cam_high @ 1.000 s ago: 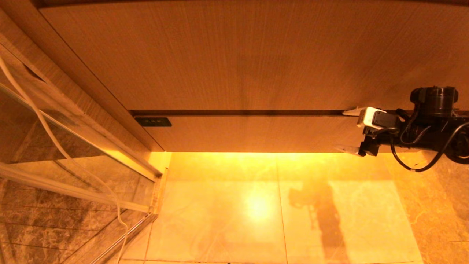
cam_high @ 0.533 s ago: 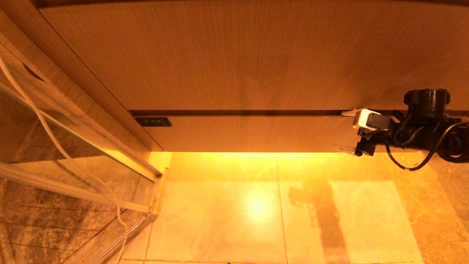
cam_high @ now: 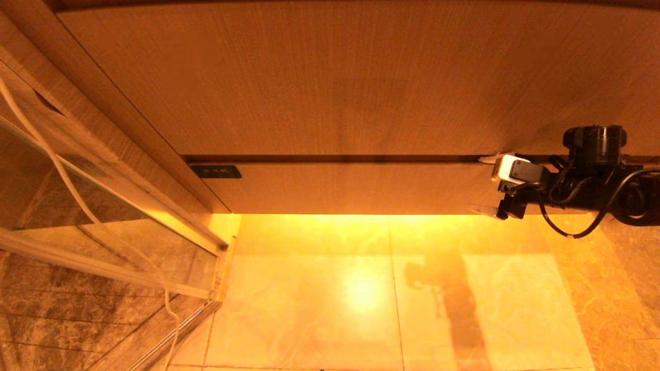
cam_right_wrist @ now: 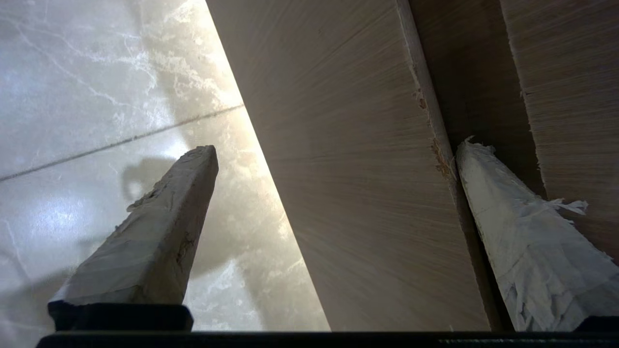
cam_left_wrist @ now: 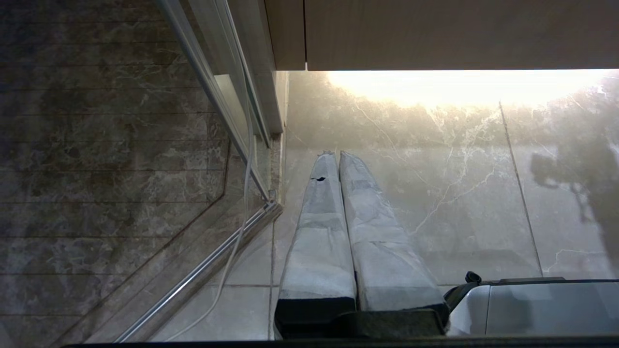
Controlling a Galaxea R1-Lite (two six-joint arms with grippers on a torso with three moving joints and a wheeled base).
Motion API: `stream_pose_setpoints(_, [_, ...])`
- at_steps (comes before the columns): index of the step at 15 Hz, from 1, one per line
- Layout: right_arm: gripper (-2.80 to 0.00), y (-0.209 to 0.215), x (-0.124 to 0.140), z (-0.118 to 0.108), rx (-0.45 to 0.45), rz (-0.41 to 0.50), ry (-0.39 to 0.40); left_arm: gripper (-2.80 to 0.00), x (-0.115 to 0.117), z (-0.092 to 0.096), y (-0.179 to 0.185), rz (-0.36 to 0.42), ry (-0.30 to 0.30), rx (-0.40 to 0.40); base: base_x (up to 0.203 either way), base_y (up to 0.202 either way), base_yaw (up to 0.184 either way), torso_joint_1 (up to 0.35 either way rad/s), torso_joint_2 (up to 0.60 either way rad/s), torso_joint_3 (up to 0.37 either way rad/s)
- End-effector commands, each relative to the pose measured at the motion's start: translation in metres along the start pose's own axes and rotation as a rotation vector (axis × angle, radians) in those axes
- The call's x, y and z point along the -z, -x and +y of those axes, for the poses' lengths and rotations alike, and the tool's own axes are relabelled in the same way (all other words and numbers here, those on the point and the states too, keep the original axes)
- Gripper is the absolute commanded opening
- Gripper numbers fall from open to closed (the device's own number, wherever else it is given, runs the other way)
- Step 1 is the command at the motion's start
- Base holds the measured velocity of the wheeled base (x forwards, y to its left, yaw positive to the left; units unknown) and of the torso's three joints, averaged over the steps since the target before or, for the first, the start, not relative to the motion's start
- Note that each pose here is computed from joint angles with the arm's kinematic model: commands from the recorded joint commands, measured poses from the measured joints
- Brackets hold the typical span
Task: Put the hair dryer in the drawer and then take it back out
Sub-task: Pull open the drawer
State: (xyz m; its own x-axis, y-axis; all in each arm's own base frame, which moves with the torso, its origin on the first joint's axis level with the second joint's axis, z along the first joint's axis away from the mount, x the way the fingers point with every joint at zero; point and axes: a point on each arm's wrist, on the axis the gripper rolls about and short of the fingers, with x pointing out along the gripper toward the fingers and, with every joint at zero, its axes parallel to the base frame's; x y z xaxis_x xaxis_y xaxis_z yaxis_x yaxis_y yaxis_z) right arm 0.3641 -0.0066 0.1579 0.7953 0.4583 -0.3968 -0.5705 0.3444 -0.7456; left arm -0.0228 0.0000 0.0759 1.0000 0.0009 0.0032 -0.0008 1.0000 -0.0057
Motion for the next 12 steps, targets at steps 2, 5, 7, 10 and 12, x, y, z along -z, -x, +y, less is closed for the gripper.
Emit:
stream_pose_setpoints(2, [0.00, 0.005, 0.003, 0.008, -0.072, 0.063, -0.020, -2.80, 0.000, 0.000, 0.000, 0.002, 0.000, -0.001, 0.000, 0.000, 0.000, 0.000, 0.00, 0.000])
stream_pose_setpoints(5, [0.00, 0.014, 0.005, 0.012, -0.113, 0.133, -0.038, -2.80, 0.000, 0.000, 0.000, 0.001, 0.000, 0.000, 0.000, 0.000, 0.000, 0.000, 0.00, 0.000])
stream_pose_setpoints(7, [0.00, 0.015, 0.005, 0.013, -0.124, 0.154, -0.051, -2.80, 0.000, 0.000, 0.000, 0.001, 0.000, -0.001, 0.000, 0.000, 0.000, 0.000, 0.00, 0.000])
stream_pose_setpoints(10, [0.00, 0.015, 0.005, 0.015, -0.131, 0.158, -0.059, -2.80, 0.000, 0.000, 0.000, 0.002, 0.000, 0.001, 0.000, 0.000, 0.000, 0.000, 0.00, 0.000])
stream_pose_setpoints(12, [0.00, 0.016, 0.005, 0.016, -0.132, 0.148, -0.061, -2.80, 0.000, 0.000, 0.000, 0.002, 0.000, 0.001, 0.000, 0.000, 0.000, 0.000, 0.00, 0.000])
